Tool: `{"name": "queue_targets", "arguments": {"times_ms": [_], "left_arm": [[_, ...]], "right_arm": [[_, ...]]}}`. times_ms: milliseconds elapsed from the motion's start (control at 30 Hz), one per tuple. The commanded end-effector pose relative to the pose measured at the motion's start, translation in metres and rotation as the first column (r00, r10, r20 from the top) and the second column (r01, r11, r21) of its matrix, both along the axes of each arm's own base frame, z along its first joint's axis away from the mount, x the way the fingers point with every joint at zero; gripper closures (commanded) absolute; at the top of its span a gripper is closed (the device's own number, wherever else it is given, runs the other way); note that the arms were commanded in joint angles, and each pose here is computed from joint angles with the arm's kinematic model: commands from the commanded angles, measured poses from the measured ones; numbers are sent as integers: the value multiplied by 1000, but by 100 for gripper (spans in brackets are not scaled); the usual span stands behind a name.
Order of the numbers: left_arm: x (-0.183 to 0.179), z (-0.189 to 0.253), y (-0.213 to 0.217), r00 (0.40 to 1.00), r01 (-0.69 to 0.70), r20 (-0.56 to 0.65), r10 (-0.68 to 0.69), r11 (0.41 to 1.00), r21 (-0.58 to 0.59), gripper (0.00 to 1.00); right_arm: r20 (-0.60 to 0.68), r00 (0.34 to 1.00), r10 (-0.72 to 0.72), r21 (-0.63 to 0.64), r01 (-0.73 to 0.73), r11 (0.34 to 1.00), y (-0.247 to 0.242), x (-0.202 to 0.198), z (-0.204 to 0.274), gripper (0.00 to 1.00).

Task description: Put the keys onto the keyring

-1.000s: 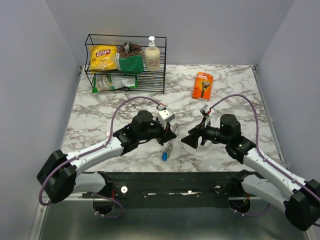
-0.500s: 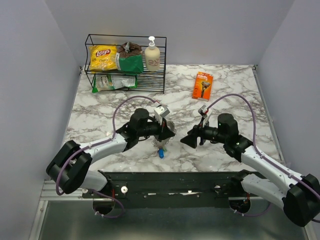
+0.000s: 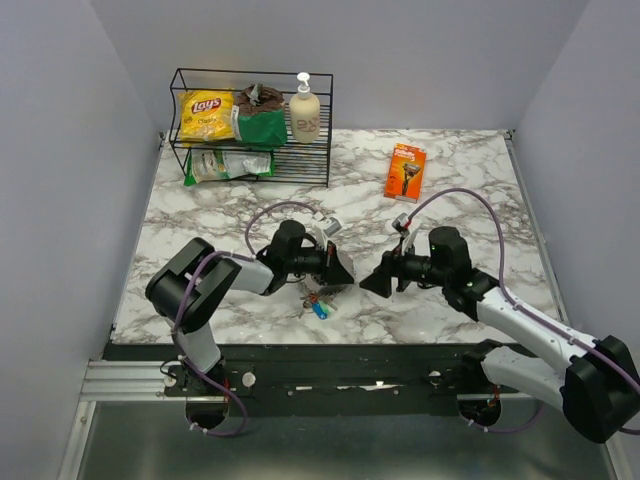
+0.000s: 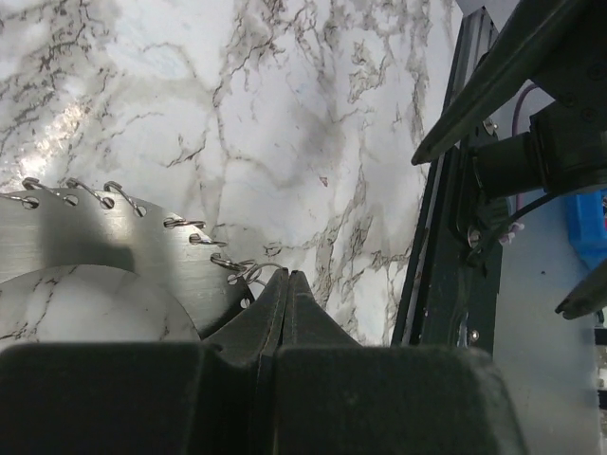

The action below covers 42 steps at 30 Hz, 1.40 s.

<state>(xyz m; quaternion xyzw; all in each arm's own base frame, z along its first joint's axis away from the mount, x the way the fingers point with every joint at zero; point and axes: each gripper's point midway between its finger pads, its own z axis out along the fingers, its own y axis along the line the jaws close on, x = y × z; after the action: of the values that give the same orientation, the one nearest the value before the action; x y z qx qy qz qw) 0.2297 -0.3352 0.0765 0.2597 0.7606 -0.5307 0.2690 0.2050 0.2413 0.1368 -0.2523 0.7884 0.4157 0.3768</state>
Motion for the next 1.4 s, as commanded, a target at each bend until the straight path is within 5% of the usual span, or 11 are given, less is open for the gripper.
{"name": "queue_targets", "arguments": {"times_ms": [0,300,500,767,1200,1367], "left_arm": [[8,9,-9,1000,19,9,-19,998,-62,100],[31,-37,-3,998,-38,-41,44,987,153,100],[43,-49,1,996,-62,-47,74,973,223,92],[52,-49,5,995,-80,-45,92,973,218,71],[54,-17,7,998,-54,-13,57,985,163,58],[54,4,6,998,-55,17,53,989,138,39]], "right_arm": [[-33,999,2,-8,-2,1000,1,0,-9,22],[-100,995,-18,-53,13,999,1,5,-27,19],[-119,992,-40,-69,32,997,1,9,-33,18],[-127,989,-69,-84,58,995,0,15,-36,18],[-131,988,-76,-83,66,994,4,22,-38,18],[-132,989,-69,-69,61,996,6,23,-37,18]]}}
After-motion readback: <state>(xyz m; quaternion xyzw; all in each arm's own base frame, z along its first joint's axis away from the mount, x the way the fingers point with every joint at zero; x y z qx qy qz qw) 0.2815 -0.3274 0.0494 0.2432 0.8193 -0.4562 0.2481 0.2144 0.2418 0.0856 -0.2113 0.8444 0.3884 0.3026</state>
